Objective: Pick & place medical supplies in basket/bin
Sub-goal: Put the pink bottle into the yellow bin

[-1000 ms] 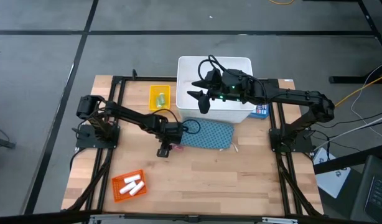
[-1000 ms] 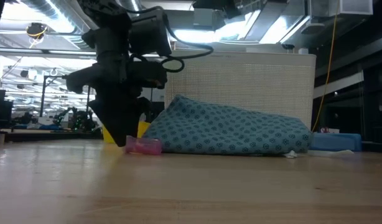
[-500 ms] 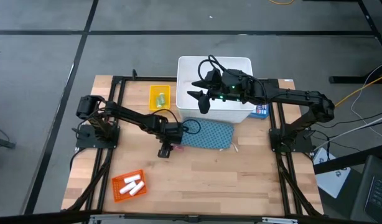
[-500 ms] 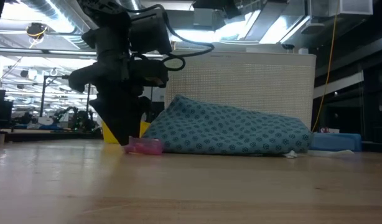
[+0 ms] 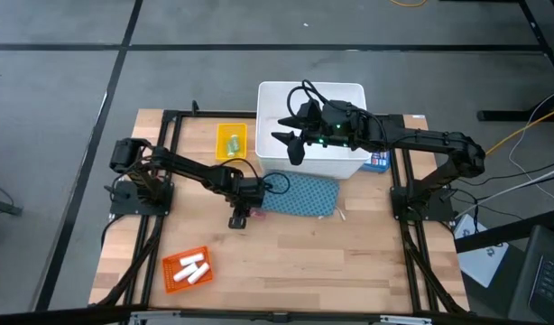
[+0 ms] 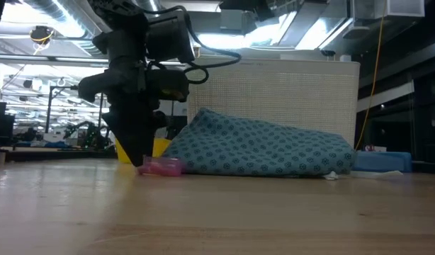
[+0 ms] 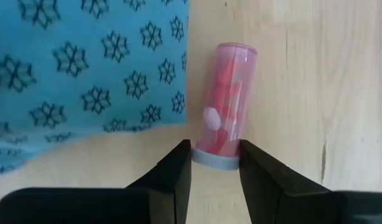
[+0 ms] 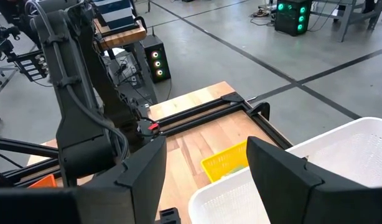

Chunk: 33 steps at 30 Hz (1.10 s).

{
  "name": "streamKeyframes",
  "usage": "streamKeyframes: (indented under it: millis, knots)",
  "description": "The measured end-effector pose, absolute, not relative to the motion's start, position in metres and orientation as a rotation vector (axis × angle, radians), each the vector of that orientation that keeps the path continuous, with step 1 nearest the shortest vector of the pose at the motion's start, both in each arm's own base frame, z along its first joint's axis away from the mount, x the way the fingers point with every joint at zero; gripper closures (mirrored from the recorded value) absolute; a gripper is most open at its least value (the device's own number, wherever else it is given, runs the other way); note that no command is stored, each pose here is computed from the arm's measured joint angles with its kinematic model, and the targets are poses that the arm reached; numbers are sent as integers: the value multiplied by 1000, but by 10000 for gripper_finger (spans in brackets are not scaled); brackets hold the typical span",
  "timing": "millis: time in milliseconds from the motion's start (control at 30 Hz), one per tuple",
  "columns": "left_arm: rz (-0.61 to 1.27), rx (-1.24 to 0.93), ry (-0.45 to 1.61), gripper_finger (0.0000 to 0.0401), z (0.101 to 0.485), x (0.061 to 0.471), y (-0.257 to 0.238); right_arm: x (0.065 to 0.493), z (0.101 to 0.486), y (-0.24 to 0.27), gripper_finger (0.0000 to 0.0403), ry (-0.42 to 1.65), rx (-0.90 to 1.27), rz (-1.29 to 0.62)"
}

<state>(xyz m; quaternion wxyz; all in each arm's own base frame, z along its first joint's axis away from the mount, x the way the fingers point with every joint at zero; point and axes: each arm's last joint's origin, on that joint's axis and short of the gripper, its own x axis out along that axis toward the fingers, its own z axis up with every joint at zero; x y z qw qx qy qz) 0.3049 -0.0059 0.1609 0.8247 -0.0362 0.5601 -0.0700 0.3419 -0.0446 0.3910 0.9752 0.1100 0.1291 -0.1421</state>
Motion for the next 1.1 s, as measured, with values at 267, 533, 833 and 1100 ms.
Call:
streamKeyframes:
  millis: [267, 533, 833, 1100]
  knots:
    - [-138, -208, 1188, 294, 175, 297, -7, 342, 391, -45, 179, 260, 221, -287]
    - [28, -317, 1074, 294, 225, 270, -3, 342, 392, -45, 179, 253, 222, -287]
    - [504, -474, 951, 294, 268, 217, 12, 342, 392, -45, 179, 254, 222, -287]
    - [873, -632, 812, 295, 279, 191, 50, 342, 392, -45, 179, 249, 222, -286]
